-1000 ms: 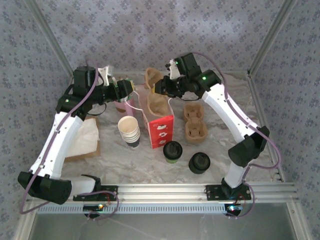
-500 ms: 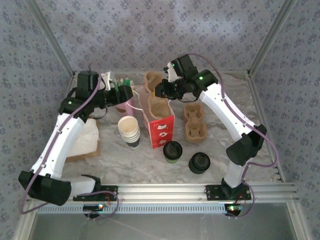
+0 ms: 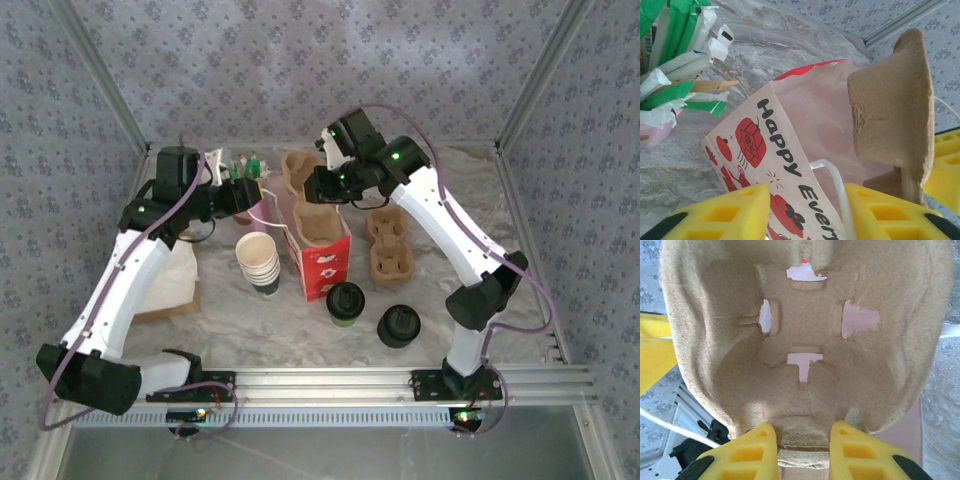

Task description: Pack the takeout coffee

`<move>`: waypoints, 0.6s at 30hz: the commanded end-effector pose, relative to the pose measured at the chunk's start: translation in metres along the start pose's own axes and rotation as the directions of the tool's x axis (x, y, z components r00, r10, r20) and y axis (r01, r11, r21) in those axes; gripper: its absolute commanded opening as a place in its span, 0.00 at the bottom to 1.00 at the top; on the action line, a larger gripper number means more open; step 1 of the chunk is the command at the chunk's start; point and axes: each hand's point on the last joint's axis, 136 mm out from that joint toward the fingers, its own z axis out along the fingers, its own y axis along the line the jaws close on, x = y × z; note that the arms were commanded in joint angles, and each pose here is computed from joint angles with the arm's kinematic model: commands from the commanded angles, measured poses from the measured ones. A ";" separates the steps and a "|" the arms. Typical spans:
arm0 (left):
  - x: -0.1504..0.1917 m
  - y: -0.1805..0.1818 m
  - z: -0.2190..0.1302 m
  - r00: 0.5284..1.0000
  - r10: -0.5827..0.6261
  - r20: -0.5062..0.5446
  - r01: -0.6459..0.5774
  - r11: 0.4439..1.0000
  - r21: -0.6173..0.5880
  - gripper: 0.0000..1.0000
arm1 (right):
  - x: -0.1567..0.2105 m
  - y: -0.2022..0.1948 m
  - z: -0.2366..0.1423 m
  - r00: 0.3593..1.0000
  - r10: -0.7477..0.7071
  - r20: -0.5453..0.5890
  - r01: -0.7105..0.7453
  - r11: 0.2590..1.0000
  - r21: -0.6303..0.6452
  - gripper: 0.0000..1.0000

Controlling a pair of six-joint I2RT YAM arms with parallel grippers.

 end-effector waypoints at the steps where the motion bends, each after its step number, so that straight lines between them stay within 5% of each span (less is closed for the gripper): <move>1: -0.003 -0.006 0.000 1.000 0.022 0.018 -0.023 0.999 0.022 0.31 | 0.012 -0.006 0.002 0.997 -0.047 -0.057 0.051 0.996 0.069 0.24; 8: 0.000 0.000 0.003 1.000 0.014 0.014 -0.014 1.000 0.005 0.10 | 0.023 -0.010 0.009 0.991 -0.060 -0.123 0.073 0.992 0.107 0.23; 18: -0.002 0.002 0.006 1.000 0.009 0.022 -0.009 1.000 -0.001 0.04 | 0.030 -0.018 0.022 0.984 -0.054 -0.170 0.076 0.989 0.123 0.22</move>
